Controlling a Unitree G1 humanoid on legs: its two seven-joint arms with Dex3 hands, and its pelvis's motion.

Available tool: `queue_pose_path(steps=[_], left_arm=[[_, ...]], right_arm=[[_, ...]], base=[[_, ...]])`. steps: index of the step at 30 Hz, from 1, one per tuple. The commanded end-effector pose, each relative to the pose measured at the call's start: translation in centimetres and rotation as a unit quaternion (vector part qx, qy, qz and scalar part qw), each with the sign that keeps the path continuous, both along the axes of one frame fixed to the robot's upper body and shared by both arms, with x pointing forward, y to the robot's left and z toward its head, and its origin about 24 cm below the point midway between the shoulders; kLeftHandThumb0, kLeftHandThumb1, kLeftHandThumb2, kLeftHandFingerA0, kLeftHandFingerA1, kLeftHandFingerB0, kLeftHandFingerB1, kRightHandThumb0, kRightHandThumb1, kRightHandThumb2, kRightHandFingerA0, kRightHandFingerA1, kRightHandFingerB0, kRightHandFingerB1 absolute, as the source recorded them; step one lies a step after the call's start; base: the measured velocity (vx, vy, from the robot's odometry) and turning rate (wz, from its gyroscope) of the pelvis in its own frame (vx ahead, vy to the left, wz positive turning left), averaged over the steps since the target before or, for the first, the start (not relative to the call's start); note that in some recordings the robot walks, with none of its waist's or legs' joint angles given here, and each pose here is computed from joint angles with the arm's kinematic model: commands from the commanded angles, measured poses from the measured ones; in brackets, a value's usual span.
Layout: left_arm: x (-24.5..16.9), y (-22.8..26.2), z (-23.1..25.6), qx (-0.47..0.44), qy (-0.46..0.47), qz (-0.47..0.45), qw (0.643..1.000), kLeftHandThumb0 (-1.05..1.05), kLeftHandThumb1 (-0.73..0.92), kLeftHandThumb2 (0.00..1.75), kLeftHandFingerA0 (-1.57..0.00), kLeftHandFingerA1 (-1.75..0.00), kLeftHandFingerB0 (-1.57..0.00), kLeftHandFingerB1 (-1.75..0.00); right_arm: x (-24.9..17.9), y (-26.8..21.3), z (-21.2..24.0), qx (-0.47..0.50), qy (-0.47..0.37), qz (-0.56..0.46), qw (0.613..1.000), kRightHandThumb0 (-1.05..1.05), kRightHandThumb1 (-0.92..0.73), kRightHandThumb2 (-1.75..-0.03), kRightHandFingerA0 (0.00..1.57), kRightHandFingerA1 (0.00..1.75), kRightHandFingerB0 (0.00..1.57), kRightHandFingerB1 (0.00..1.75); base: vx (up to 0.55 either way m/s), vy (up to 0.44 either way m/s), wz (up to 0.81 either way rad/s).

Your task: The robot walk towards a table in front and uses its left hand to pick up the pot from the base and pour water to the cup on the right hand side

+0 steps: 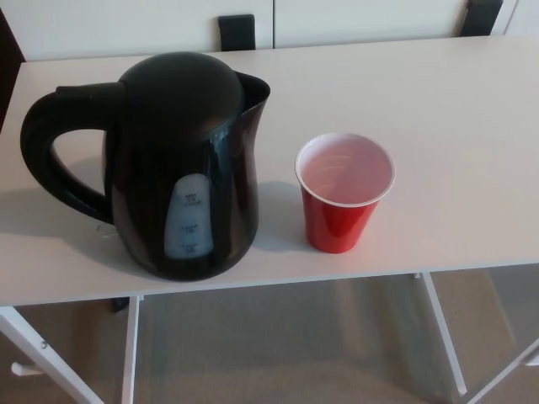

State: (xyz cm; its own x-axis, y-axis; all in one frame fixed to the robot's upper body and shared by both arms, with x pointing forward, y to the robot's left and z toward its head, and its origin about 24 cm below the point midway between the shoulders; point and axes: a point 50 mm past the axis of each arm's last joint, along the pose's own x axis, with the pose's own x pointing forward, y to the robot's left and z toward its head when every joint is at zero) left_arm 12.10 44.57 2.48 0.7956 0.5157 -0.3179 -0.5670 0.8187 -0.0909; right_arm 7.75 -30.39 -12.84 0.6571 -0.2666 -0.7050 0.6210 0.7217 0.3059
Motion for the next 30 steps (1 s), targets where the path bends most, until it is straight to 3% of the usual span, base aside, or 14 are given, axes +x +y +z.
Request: queue_pose_path(steps=[1, 5, 10, 12, 13, 14, 15, 18, 19, 25, 26, 27, 28, 30], left_arm=[[0.3, 0.2, 3.2, 0.026, -0.059, -0.016, 0.998, -0.43, 0.37, 0.65, -0.32, -0.44, -0.40, -0.43], [1.0, -0.3, 4.9, 0.048, -0.094, -0.040, 0.994, -0.37, 0.46, 0.54, -0.39, -0.42, -0.46, -0.35], [3.6, -2.1, 8.8, 0.119, -0.128, -0.131, 0.976, -0.39, 0.48, 0.55, -0.32, -0.39, -0.33, -0.31], [5.4, -3.6, 10.4, 0.158, -0.136, -0.191, 0.959, -0.47, 0.38, 0.64, -0.23, -0.40, -0.18, -0.36], [6.2, -4.4, 10.8, 0.161, -0.138, -0.211, 0.954, -0.22, 0.29, 0.84, -0.08, -0.52, -0.07, -0.51], [6.6, -5.1, 11.1, 0.161, -0.139, -0.226, 0.950, -0.22, 0.29, 0.84, -0.08, -0.52, -0.07, -0.51], [7.0, -5.6, 11.4, 0.167, -0.139, -0.238, 0.947, -0.40, 0.38, 0.59, -0.16, -0.37, -0.14, -0.33], [7.9, -6.6, 11.8, 0.171, -0.142, -0.255, 0.941, -0.34, 0.40, 0.56, -0.15, -0.36, -0.13, -0.32], [9.4, -7.6, 11.7, 0.177, -0.145, -0.272, 0.935, -0.19, 0.33, 0.84, -0.02, -0.50, 0.00, -0.48], [13.2, -10.1, 11.6, 0.187, -0.141, -0.299, 0.925, -0.18, 0.31, 0.82, 0.00, -0.48, 0.00, -0.48], [13.8, -10.6, 11.6, 0.188, -0.140, -0.301, 0.924, -0.27, 0.40, 0.53, -0.12, -0.31, -0.09, -0.25], [14.0, -10.8, 11.6, 0.188, -0.140, -0.302, 0.924, -0.27, 0.40, 0.53, -0.12, -0.31, -0.09, -0.25], [14.5, -11.2, 11.6, 0.188, -0.137, -0.301, 0.925, -0.20, 0.31, 0.83, 0.00, -0.48, 0.00, -0.48], [15.2, -11.5, 11.4, 0.195, -0.125, -0.297, 0.926, -0.23, 0.30, 0.83, 0.00, -0.47, 0.00, -0.47]], right_arm=[[0.1, -0.2, 0.1, -0.003, -0.008, 0.000, 1.000, -0.21, -0.47, -0.67, 0.44, 0.71, 0.37, 0.50], [0.0, -0.4, 0.2, -0.005, 0.002, 0.004, 1.000, -0.21, -0.51, -0.65, 0.42, 0.67, 0.36, 0.48], [0.7, -0.5, 0.5, -0.010, -0.009, 0.008, 1.000, -0.18, -0.52, -0.69, 0.42, 0.68, 0.36, 0.49], [0.9, -0.3, 0.3, -0.009, -0.004, -0.002, 1.000, -0.15, -0.53, -0.69, 0.48, 0.71, 0.38, 0.48], [0.8, -0.4, 0.3, -0.009, 0.001, -0.004, 1.000, -0.15, -0.53, -0.70, 0.44, 0.68, 0.36, 0.47], [0.6, -0.5, 0.3, -0.012, 0.003, -0.003, 1.000, -0.15, -0.53, -0.70, 0.44, 0.68, 0.36, 0.47], [0.6, -0.5, 0.3, -0.013, 0.003, 0.000, 1.000, -0.16, -0.52, -0.70, 0.47, 0.71, 0.35, 0.47], [0.6, -0.5, 0.3, -0.012, 0.002, -0.002, 1.000, -0.16, -0.51, -0.69, 0.49, 0.73, 0.35, 0.47], [0.4, -0.6, 0.3, -0.012, 0.005, -0.002, 1.000, -0.15, -0.52, -0.69, 0.48, 0.69, 0.35, 0.47], [0.8, -0.8, 0.7, -0.016, -0.011, 0.010, 1.000, -0.21, -0.50, -0.66, 0.45, 0.73, 0.36, 0.48], [0.9, -0.8, 0.7, -0.018, -0.010, 0.009, 1.000, -0.19, -0.52, -0.66, 0.44, 0.70, 0.37, 0.48], [1.0, -0.9, 0.7, -0.018, -0.010, 0.007, 1.000, -0.19, -0.52, -0.66, 0.44, 0.70, 0.37, 0.48], [1.1, -0.9, 0.7, -0.019, -0.008, 0.006, 1.000, -0.21, -0.51, -0.64, 0.46, 0.71, 0.39, 0.48], [1.2, -0.9, 0.8, -0.026, -0.005, 0.013, 1.000, -0.20, -0.53, -0.66, 0.43, 0.70, 0.38, 0.48]], base=[[0.00, 0.000, 0.00], [0.00, 0.000, 0.00], [0.00, 0.000, 0.00], [0.00, 0.000, 0.00], [0.00, 0.000, 0.00], [0.00, 0.000, 0.00], [0.00, 0.000, 0.00], [0.00, 0.000, 0.00], [0.00, 0.000, 0.00], [0.00, 0.000, 0.00], [0.00, 0.000, 0.00], [0.00, 0.000, 0.00], [0.00, 0.000, 0.00], [0.00, 0.000, 0.00]])
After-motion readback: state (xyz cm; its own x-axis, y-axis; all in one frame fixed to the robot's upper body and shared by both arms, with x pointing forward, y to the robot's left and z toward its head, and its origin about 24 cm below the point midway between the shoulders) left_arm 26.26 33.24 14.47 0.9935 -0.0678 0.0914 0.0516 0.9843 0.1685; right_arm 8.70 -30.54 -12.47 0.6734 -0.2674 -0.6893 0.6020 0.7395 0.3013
